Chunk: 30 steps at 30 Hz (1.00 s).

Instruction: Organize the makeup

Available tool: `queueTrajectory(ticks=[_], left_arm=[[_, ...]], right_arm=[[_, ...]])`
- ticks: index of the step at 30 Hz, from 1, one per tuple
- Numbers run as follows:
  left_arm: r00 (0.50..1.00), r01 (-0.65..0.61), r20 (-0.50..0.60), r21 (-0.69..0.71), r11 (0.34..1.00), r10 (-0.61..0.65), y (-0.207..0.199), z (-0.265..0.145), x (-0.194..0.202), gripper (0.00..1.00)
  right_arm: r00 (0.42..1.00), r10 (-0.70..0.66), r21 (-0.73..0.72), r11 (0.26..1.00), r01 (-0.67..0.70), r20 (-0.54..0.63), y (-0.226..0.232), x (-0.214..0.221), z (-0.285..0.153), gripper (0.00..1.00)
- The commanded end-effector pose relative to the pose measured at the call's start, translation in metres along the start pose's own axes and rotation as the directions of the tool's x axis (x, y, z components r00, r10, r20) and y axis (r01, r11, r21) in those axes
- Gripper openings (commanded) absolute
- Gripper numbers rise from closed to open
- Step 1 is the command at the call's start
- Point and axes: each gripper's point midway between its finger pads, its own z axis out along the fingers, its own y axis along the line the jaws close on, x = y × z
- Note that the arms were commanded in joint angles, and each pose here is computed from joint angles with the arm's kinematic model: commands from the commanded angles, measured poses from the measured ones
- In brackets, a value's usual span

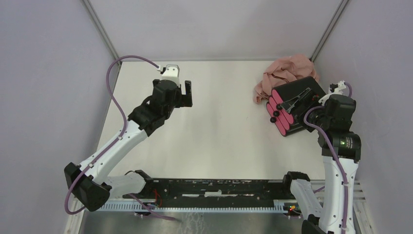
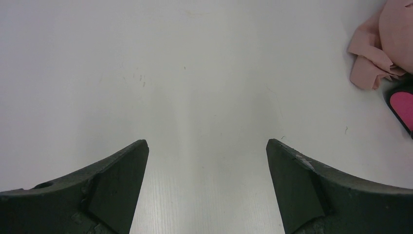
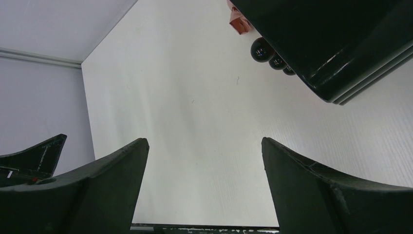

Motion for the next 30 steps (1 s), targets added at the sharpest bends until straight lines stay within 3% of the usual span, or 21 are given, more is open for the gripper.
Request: queueTrajectory(ticks=[1, 30], left_arm=[[0.998, 0.015, 0.054, 0.034, 0.999, -0.017, -0.0076, -0.0027, -0.0178, 0.98], [0.997, 0.029, 0.071, 0.037, 0.999, -0.032, -0.0066, -0.0071, -0.0224, 0.98]], right_arm=[[0.999, -0.008, -0.034, 0.999, 0.009, 0.032, 0.0074, -0.0062, -0.0011, 0.93], [0.999, -0.009, -0.031, 0.999, 0.01, 0.033, 0.0062, -0.0055, -0.0011, 0.93]])
